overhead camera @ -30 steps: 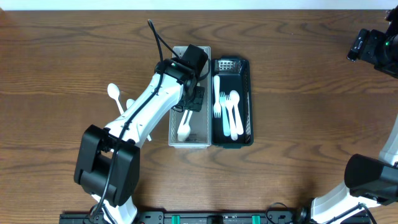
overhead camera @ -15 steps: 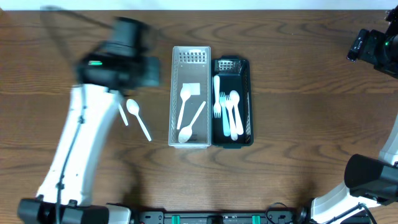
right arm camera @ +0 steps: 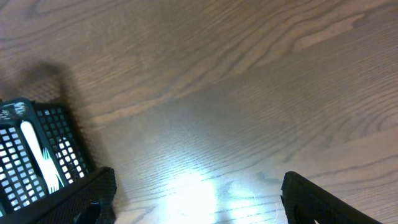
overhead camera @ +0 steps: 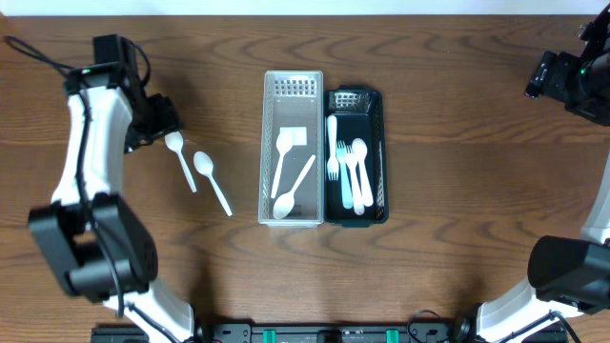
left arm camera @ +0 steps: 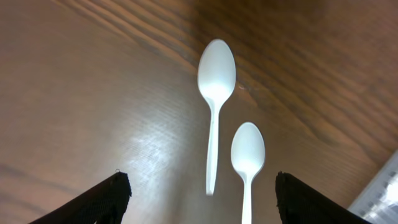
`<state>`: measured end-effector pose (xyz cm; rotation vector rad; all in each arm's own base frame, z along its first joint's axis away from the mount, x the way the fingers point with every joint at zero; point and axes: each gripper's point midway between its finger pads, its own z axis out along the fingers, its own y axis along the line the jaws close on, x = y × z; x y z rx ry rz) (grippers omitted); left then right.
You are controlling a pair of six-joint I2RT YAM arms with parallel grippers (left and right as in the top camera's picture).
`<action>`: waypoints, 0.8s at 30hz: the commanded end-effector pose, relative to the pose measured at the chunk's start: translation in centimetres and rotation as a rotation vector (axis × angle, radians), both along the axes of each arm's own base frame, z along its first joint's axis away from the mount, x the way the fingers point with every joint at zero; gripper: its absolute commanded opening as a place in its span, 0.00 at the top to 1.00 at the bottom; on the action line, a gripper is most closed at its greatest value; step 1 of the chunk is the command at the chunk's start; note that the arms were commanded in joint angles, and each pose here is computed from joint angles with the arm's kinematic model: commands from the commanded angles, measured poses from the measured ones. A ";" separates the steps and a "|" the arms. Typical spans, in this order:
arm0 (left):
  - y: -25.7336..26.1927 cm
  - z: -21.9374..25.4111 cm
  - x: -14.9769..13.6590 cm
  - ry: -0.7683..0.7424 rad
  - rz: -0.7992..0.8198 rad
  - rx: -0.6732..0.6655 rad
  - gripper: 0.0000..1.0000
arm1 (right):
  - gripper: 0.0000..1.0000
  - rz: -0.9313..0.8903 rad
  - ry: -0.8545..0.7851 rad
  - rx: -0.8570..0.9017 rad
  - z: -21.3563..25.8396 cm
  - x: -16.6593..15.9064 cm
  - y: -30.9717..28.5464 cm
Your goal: Pack container
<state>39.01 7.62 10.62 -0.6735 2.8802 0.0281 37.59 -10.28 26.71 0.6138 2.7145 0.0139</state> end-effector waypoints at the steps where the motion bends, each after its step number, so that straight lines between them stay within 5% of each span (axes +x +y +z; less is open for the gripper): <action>1: -0.5 -3.2 -0.2 0.075 -0.011 -0.031 0.23 | 0.12 0.024 -0.004 -0.007 0.1 0.0 0.3; 14: -0.6 -9.7 -0.7 0.219 -0.009 -0.058 0.23 | 0.12 0.024 -0.008 -0.009 0.2 0.1 0.2; 24: -1.0 -11.7 -1.7 0.267 -0.010 -0.082 0.34 | 0.12 0.027 -0.007 -0.010 0.2 0.1 0.2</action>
